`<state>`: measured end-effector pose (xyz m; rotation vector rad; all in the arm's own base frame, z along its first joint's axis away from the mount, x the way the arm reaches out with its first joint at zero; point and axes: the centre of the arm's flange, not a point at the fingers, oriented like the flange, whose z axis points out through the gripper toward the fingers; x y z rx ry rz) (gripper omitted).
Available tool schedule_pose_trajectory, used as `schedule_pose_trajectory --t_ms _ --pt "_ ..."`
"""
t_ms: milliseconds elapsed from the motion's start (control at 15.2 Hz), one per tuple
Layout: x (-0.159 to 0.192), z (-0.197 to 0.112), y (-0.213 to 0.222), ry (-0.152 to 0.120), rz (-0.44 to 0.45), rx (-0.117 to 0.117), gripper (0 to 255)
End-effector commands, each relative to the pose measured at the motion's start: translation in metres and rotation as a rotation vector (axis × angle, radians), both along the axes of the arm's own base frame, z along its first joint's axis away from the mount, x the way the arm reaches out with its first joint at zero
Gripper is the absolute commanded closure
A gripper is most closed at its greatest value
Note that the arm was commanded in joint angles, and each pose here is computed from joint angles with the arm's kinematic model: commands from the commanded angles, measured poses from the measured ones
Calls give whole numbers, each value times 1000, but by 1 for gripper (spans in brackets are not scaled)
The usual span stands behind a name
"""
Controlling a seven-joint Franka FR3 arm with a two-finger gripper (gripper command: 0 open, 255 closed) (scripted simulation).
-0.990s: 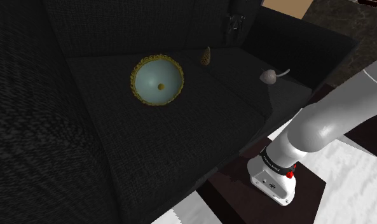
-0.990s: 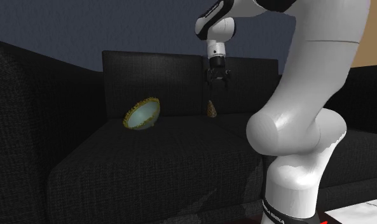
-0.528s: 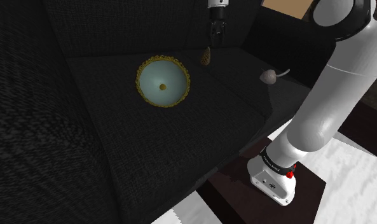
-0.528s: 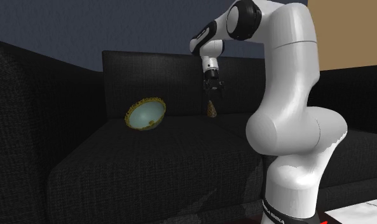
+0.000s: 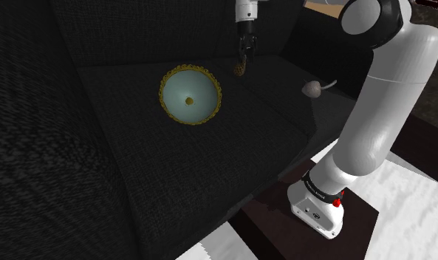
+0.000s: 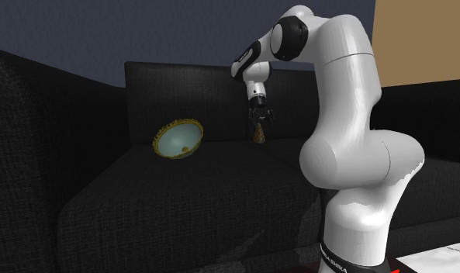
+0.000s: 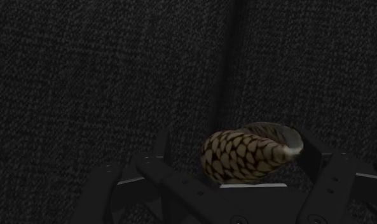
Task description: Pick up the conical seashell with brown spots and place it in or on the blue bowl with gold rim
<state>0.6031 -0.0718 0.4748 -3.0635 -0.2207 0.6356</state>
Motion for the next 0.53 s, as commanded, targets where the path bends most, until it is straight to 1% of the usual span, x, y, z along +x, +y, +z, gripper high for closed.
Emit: schedule_pose_trajectory --t_ms 0,462 --pt "-5 -10 1 0 0 0 0" --pt "-6 -13 1 0 0 0 0"
